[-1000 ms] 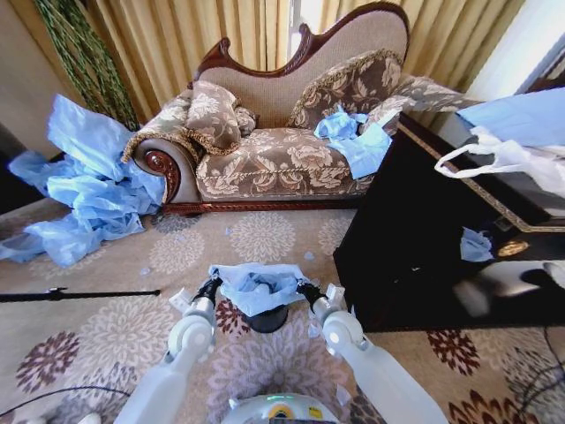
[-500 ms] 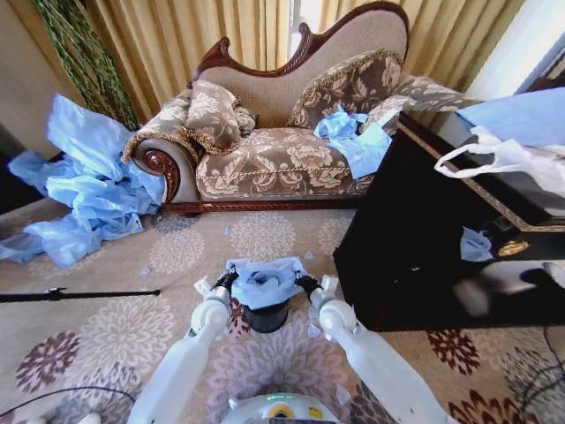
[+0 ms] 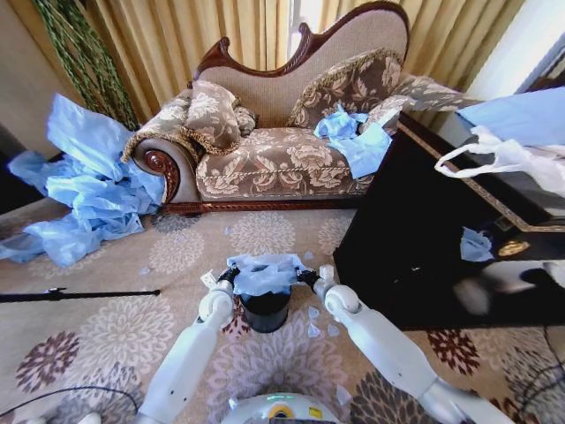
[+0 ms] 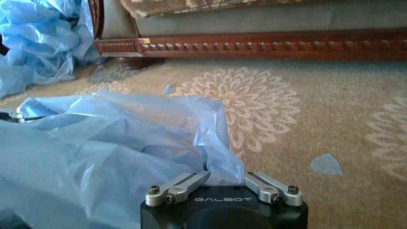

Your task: Place a garbage bag over the trash bin.

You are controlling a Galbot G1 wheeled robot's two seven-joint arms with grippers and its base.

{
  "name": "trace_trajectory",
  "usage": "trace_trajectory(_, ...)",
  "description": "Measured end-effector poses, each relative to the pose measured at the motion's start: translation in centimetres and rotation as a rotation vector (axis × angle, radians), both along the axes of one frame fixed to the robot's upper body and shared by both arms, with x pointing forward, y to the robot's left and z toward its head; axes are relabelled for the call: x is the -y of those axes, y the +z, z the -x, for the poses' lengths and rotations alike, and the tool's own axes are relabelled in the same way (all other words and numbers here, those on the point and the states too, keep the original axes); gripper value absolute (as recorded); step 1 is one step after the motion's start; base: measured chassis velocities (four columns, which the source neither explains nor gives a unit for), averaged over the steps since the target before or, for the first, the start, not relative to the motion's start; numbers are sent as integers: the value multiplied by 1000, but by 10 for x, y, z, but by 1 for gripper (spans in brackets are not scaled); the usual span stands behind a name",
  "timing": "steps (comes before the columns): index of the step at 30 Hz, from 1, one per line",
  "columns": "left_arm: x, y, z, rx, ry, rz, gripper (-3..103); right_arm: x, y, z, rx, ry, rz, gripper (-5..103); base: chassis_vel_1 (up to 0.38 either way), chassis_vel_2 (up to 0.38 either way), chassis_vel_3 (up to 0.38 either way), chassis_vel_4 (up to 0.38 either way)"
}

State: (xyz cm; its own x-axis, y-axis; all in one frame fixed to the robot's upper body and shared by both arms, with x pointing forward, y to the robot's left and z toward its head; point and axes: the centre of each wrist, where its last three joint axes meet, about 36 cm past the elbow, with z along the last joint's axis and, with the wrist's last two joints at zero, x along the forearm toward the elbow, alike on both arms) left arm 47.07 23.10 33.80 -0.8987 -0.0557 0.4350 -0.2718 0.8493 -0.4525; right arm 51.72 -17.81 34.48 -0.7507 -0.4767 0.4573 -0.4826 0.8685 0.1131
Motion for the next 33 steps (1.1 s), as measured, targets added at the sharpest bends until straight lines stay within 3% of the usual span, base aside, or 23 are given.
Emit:
trace_trajectory(10, -6, -14, 28, -60, -12, 20, 0, 20, -17, 19, -36, 72, 26, 0, 0, 0, 0, 0)
trace_trajectory(18, 1, -13, 41, -72, -44, 30, 0, 22, -38, 37, -80, 98, 0, 0, 0, 0, 0, 0)
trace_trajectory(33, 2, -20, 35, -63, -76, 23, 0, 16, -47, 4, -78, 103, -34, 0, 0, 0, 0, 0)
